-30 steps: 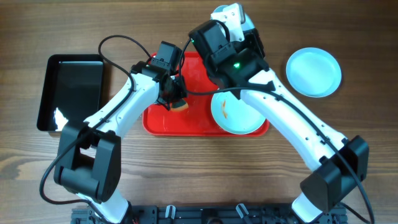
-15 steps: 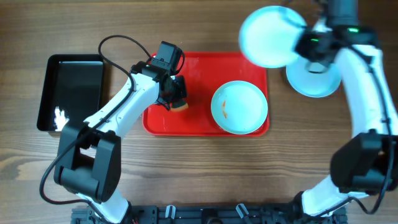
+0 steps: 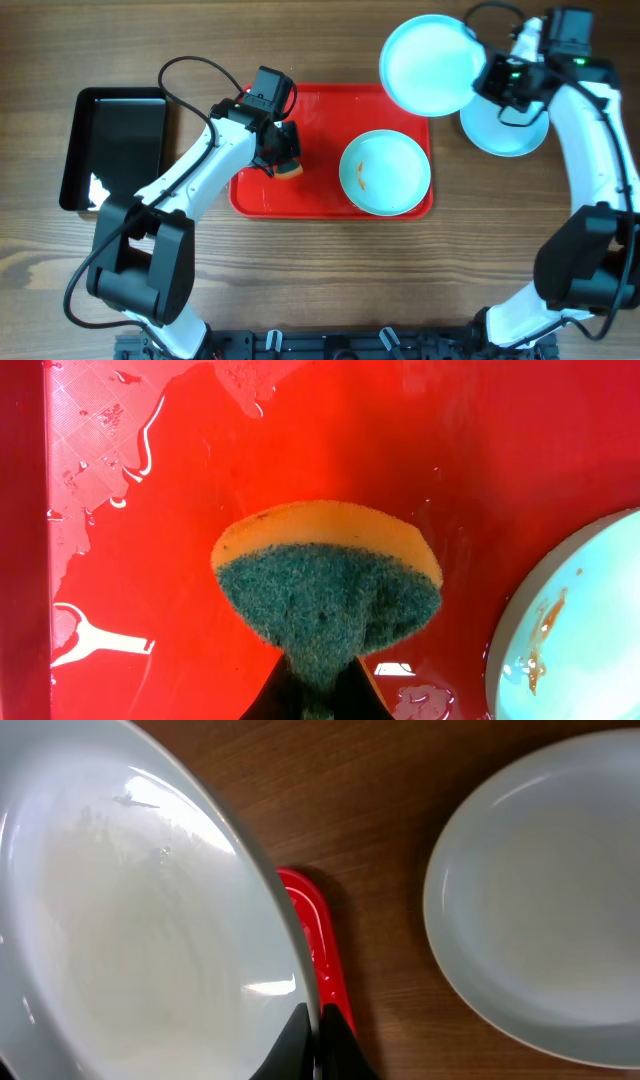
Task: Clean dirty plates on tray and stack at the side
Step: 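Lower the held plate onto the plate at the right and release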
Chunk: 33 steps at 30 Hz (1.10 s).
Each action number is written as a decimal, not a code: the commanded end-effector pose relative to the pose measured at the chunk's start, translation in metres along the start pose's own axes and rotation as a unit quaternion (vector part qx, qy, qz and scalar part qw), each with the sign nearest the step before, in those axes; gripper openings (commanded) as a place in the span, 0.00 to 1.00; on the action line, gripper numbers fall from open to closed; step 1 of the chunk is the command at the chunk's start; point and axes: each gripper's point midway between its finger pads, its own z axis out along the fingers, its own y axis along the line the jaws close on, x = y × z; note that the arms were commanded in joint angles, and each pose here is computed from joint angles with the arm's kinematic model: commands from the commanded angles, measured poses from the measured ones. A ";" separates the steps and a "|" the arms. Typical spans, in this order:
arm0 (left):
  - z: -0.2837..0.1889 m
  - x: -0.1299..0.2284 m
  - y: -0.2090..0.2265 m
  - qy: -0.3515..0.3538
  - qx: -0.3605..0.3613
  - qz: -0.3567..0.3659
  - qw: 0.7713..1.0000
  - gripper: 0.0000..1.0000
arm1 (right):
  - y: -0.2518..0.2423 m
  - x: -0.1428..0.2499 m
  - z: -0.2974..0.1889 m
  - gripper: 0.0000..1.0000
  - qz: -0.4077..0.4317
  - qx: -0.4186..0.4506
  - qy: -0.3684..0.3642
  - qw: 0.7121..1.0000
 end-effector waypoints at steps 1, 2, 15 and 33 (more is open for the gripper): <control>0.003 0.003 0.001 0.007 0.000 -0.006 1.000 0.04 | 0.010 -0.016 -0.039 0.04 -0.073 0.141 -0.099 0.982; 0.003 0.003 0.001 0.007 0.000 -0.006 1.000 0.04 | 0.011 -0.020 -0.049 0.04 -0.086 0.184 -0.124 0.971; 0.003 0.003 0.001 0.007 0.000 -0.006 1.000 0.04 | 0.093 -0.023 -0.131 0.04 -0.232 0.429 -0.316 0.814; 0.003 0.002 0.001 0.005 0.002 -0.006 1.000 0.04 | 0.115 -0.025 -0.155 0.04 -0.292 0.487 -0.323 0.757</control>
